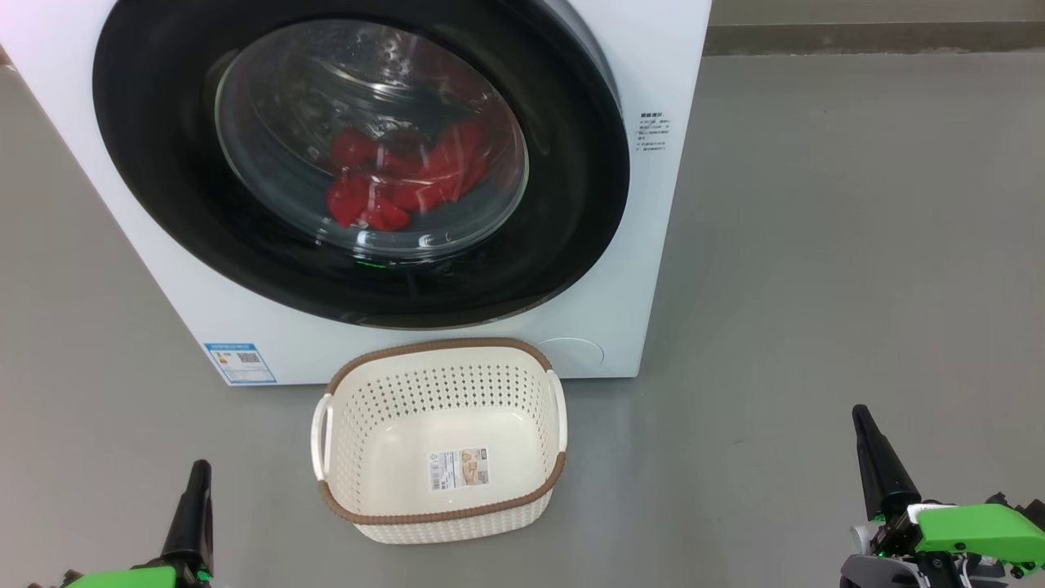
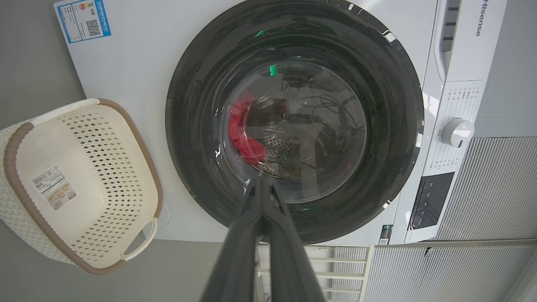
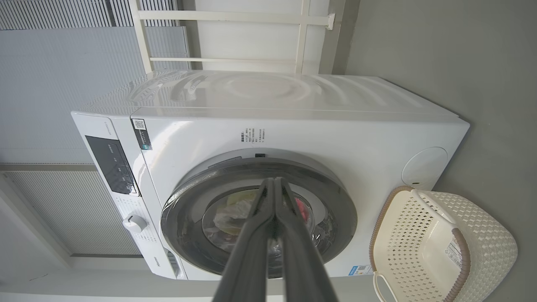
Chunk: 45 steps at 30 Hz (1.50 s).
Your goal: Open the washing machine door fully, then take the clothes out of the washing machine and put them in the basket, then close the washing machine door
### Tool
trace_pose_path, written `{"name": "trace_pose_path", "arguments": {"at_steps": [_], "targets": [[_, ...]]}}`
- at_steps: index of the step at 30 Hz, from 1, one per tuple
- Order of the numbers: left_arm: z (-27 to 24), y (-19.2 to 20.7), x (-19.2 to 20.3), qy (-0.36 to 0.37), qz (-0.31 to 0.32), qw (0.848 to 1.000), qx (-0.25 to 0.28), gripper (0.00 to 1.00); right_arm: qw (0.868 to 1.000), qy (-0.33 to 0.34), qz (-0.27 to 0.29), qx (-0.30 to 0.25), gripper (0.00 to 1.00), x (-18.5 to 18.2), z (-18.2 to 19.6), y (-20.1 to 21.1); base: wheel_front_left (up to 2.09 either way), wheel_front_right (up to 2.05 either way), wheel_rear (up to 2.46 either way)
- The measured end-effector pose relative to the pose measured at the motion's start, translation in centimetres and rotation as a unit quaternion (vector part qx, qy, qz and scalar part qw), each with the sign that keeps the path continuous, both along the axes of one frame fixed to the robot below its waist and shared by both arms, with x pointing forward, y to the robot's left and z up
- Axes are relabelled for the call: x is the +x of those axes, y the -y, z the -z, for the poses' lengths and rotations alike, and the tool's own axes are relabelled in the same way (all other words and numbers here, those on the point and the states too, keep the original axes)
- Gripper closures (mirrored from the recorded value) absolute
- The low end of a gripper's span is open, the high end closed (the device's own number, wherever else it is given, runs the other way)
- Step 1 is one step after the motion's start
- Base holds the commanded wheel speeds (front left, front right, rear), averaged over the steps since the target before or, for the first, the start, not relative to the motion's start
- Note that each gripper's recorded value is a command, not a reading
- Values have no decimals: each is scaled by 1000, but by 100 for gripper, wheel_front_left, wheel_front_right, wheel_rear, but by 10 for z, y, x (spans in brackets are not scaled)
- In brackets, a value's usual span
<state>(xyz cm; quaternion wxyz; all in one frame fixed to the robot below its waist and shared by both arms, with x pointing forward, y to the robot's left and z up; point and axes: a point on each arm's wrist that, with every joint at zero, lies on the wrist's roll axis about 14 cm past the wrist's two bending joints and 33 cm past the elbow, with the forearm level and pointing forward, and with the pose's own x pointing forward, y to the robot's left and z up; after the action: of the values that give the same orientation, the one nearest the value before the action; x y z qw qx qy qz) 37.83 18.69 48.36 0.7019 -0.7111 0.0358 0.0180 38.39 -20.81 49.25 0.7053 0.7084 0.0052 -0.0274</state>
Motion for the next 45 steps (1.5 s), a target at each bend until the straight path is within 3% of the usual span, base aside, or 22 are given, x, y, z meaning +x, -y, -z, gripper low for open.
{"name": "trace_pose_path", "arguments": {"at_steps": [5, 6, 12, 35, 45], "targets": [[1, 0, -1, -2, 0, 1000, 0, 100, 1000, -2, 0, 0, 100, 0, 1, 0, 0, 0, 0], [5, 1, -2, -8, 0, 1000, -2, 0, 1000, -8, 1, 1, 0, -1, 5, 0, 0, 0, 0], [35, 8, -19, -54, 1, 998, -15, 0, 999, -50, 3, 10, 0, -15, 34, -3, 0, 0, 0], [16, -1, -13, -23, -19, 1000, -6, 0, 1000, -25, 4, 0, 0, -7, 17, -14, 0, 0, 0], [4, -8, -10, -5, -27, 999, 25, 0, 999, -7, -7, -39, 0, -1, 5, -21, 0, 0, 0]]}}
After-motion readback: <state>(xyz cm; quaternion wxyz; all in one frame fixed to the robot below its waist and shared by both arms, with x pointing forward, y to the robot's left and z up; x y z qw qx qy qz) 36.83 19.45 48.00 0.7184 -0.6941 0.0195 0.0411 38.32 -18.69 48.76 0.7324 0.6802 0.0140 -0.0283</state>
